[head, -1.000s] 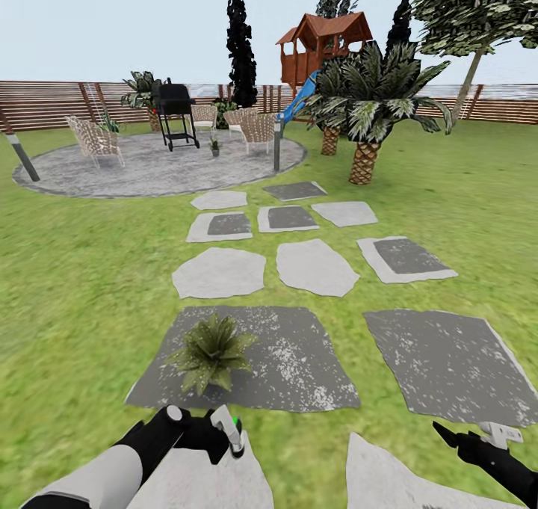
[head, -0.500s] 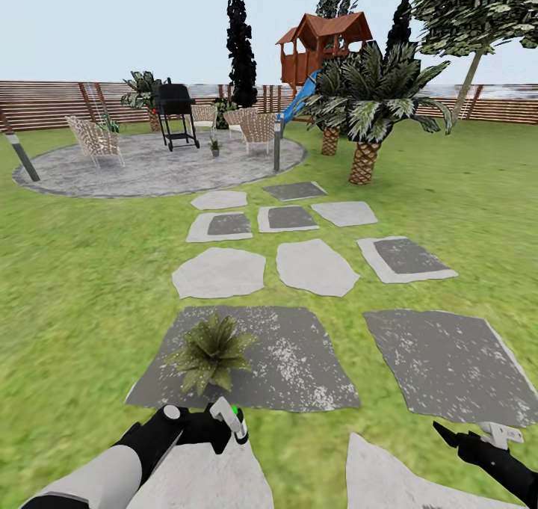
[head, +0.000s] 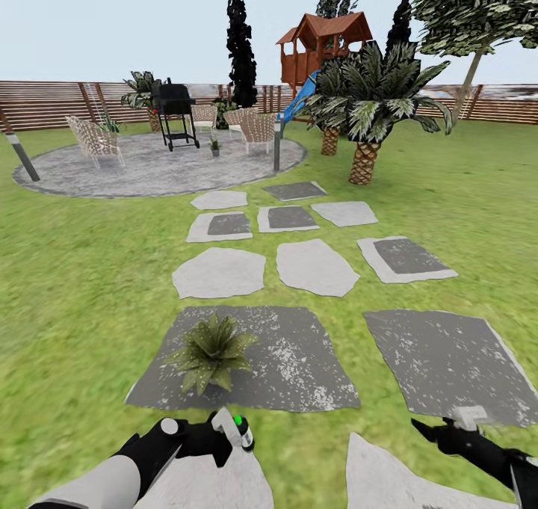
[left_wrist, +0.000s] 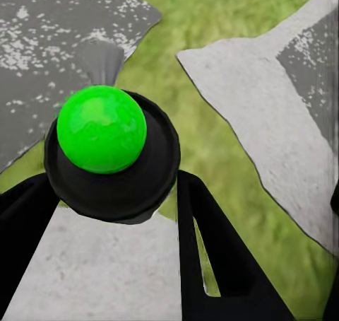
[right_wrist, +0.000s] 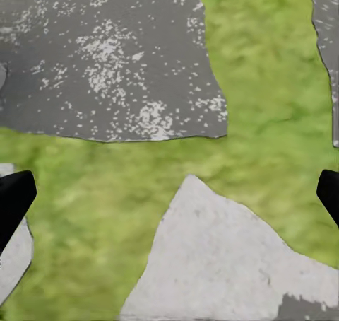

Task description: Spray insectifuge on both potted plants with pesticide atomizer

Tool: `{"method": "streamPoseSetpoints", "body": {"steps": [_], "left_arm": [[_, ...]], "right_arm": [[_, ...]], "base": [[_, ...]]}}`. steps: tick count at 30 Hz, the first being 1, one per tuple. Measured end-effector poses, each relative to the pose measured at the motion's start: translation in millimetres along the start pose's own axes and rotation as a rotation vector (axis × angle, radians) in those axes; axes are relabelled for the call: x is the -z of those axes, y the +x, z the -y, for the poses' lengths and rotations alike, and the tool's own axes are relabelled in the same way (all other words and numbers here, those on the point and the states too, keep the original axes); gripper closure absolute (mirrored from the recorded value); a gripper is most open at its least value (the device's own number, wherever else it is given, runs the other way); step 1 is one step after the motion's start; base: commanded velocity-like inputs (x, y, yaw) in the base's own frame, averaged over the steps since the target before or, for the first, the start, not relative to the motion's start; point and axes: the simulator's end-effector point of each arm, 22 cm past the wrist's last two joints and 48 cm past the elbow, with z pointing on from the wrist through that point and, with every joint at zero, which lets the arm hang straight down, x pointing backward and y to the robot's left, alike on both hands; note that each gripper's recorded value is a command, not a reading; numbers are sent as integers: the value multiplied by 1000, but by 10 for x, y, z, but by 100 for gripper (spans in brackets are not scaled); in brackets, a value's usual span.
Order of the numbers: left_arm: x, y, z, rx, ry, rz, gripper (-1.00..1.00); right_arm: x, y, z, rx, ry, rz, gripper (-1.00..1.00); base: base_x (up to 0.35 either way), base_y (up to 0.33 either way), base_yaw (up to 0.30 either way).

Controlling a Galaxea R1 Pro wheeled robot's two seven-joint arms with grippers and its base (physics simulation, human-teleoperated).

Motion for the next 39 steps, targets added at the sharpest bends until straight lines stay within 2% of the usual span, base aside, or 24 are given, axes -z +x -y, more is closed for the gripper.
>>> {"method": "streamPoseSetpoints", "body": {"steps": [2,4,5,6,8,10,11,12,13,14,15,17,18,24,27,31,33,37,39], "left_arm": [[2,5,113,-6,51,-3,100],[30,13,318,-9,148,-6,100],[37,16,364,-11,169,-9,100],[44,45,417,-25,193,-22,100],[51,157,499,-77,230,-78,100],[73,297,538,-97,252,-146,100],[113,434,585,-91,279,-213,100],[145,485,621,-85,301,-246,100],[179,476,656,-88,330,-263,100],[227,405,699,-102,370,-269,100],[264,352,728,-113,399,-271,100],[336,264,784,-122,449,-275,100],[364,233,809,-122,468,-278,100],[455,156,924,-121,542,-285,100],[417,96,1017,-131,564,-279,100],[371,171,1129,-197,588,-348,100],[358,178,1152,-210,591,-362,100],[350,177,1167,-216,594,-370,100],[351,189,1166,-200,590,-382,100]], "right_arm": [[-74,-128,-176,118,-44,-30,-100],[-81,-374,-250,224,-52,-22,-100],[-99,-407,-298,250,-61,-26,-100],[-151,-416,-427,299,-89,-44,-100],[-284,-313,-827,420,-188,-114,-100],[-351,-178,-1076,468,-245,-177,-100],[-393,-72,-1259,478,-282,-217,-100],[-413,-9,-1396,482,-312,-238,-100],[-423,58,-1586,485,-361,-255,-100],[-414,149,-1882,482,-443,-273,-100],[-391,202,-2066,477,-500,-283,-100],[-329,268,-2301,469,-583,-298,-100],[-303,287,-2370,466,-610,-303,100],[-253,366,-2590,488,-679,-326,100],[-265,410,-2859,515,-724,-331,100],[-271,429,-3197,535,-777,-322,100],[-259,478,-3322,566,-802,-333,100],[-243,486,-3567,599,-841,-328,100],[-242,466,-3630,604,-848,-320,100]], "base": [[0,0,0],[0,0,0],[0,0,0],[0,0,0],[0,0,0],[0,0,0],[0,0,0],[0,0,0],[0,0,0],[0,0,0],[0,0,0],[0,0,0],[0,0,0],[0,0,0],[0,0,0],[0,0,0],[0,0,0],[0,0,0],[0,0,0]]}}
